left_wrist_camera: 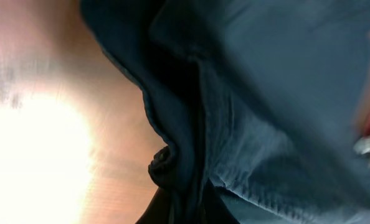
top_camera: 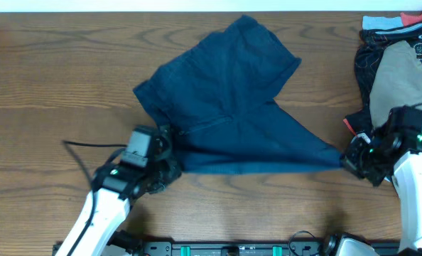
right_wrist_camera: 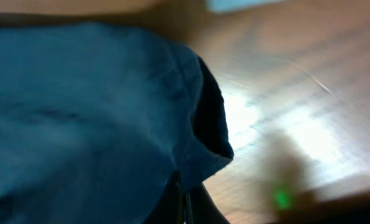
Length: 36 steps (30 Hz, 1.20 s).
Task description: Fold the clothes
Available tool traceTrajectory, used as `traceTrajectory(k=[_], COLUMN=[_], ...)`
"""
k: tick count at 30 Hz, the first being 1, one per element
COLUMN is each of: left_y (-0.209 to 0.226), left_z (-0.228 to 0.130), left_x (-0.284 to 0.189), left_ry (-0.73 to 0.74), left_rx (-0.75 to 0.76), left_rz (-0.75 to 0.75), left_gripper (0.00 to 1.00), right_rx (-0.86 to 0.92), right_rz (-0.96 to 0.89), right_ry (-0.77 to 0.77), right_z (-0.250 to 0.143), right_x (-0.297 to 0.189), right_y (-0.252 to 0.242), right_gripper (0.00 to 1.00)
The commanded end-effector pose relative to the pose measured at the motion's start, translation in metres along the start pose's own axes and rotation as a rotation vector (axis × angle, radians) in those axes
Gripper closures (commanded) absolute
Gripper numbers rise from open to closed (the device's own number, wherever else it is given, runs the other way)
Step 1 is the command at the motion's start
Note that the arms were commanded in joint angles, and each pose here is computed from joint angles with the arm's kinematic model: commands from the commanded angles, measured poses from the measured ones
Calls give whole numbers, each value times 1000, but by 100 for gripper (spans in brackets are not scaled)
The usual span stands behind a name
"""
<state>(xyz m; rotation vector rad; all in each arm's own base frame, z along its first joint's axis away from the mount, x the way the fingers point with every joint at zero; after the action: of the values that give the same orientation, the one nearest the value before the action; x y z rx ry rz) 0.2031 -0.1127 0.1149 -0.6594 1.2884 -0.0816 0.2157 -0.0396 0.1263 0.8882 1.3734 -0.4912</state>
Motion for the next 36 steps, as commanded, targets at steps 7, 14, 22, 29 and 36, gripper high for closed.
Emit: traceTrajectory(k=[7, 14, 22, 29, 36], left_y=[-14, -28, -40, -32, -19], left_z=[41, 38, 43, 62, 76], left_x=[-66, -103, -127, -141, -130], left_ry=[-334, -442, -526, -652, -649], left_rx=[29, 70, 218, 310, 354], left_rz=[-106, -201, -206, -66, 86], left_gripper=[94, 94, 94, 94, 94], right_rx=[-226, -292, -409, -540, -699], right_rz=[182, 210, 228, 251, 294], right_ry=[-203, -272, -324, -353, -408], right_z=[26, 24, 19, 15, 12], right_x=[-86, -136, -167, -169, -167], right_y=[67, 79, 86, 102, 137], right_gripper=[99, 99, 99, 99, 99])
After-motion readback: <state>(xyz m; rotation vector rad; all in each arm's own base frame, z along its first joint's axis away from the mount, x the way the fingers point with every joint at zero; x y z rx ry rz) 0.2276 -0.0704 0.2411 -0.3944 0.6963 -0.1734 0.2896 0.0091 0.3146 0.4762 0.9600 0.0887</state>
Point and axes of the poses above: each gripper's point midway between its finger pads, its own x axis out along the fingers, its own y axis along the line the jaws close on, z = x × y, the point moved 3 cm from there along -x, back along the fingers, and after that the axes turned 9 degrees about x, right-handed, at the moved point
